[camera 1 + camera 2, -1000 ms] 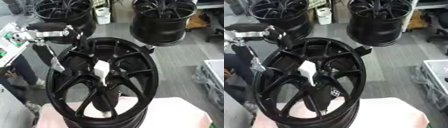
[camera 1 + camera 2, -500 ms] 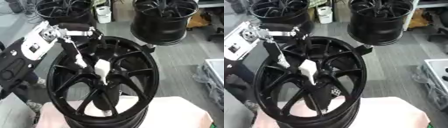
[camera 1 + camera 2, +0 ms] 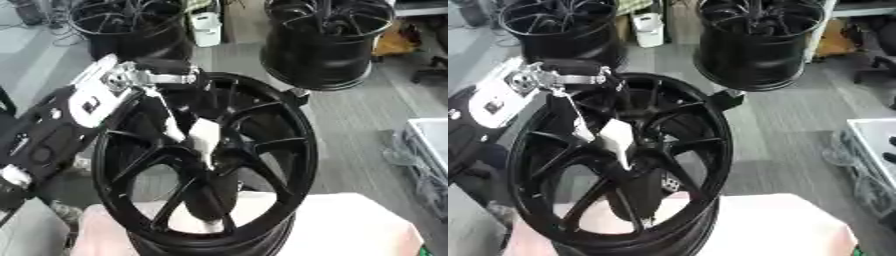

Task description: Pull the pin out of the wheel hub.

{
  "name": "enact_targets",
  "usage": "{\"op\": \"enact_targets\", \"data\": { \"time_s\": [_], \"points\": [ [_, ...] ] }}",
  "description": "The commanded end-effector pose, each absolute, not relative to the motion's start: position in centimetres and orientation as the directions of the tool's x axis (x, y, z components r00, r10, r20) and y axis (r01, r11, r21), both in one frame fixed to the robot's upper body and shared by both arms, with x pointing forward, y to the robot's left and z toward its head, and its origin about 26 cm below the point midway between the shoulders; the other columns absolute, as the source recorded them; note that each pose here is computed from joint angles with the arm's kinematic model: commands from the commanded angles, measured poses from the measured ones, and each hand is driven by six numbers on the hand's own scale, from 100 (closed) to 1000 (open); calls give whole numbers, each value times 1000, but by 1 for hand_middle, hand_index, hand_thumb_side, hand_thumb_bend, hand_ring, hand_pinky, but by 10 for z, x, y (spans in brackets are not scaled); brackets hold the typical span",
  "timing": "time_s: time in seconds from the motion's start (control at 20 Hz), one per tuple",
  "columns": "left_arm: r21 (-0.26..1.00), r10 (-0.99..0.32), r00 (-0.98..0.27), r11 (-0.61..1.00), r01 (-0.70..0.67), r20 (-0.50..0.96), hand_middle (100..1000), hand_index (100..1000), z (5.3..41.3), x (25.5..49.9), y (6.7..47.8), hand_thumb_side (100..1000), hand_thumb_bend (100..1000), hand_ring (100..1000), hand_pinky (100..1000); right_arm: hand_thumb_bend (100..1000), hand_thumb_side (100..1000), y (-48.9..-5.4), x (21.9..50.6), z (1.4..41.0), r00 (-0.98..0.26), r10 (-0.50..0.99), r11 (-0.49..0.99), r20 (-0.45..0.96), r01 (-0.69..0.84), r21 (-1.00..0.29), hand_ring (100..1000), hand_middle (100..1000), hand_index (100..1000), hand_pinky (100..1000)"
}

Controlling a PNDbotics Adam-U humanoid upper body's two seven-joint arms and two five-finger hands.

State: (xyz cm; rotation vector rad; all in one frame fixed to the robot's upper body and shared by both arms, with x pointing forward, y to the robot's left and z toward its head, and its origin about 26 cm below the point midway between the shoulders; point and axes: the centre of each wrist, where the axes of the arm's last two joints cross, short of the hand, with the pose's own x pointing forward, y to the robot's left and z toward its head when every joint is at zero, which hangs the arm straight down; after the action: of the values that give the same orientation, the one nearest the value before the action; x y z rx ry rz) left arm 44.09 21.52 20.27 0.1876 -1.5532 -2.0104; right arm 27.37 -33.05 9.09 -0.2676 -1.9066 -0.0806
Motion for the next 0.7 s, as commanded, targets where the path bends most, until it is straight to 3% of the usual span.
{"op": "enact_targets", "data": {
  "time_s": [0.05, 0.4, 0.7],
  "points": [
    [906, -457, -867, -254, 339, 196, 622, 712, 210, 442, 214, 321, 659, 494, 516, 100, 760, -332, 276, 98, -341, 155, 973, 927, 216, -84, 802, 808, 934, 728],
    [889, -450, -860, -253, 382, 241, 519, 617, 207, 442, 212, 306, 627, 415, 467, 100, 759, -332, 276, 97, -341, 152, 974, 928, 212, -82, 803, 810, 935, 729],
    [886, -440, -844, -193, 423, 307, 372, 470, 206, 441, 211, 278, 474, 318, 410, 100, 760, -332, 276, 97, -341, 150, 974, 928, 213, -79, 803, 810, 936, 729]
  ]
}}
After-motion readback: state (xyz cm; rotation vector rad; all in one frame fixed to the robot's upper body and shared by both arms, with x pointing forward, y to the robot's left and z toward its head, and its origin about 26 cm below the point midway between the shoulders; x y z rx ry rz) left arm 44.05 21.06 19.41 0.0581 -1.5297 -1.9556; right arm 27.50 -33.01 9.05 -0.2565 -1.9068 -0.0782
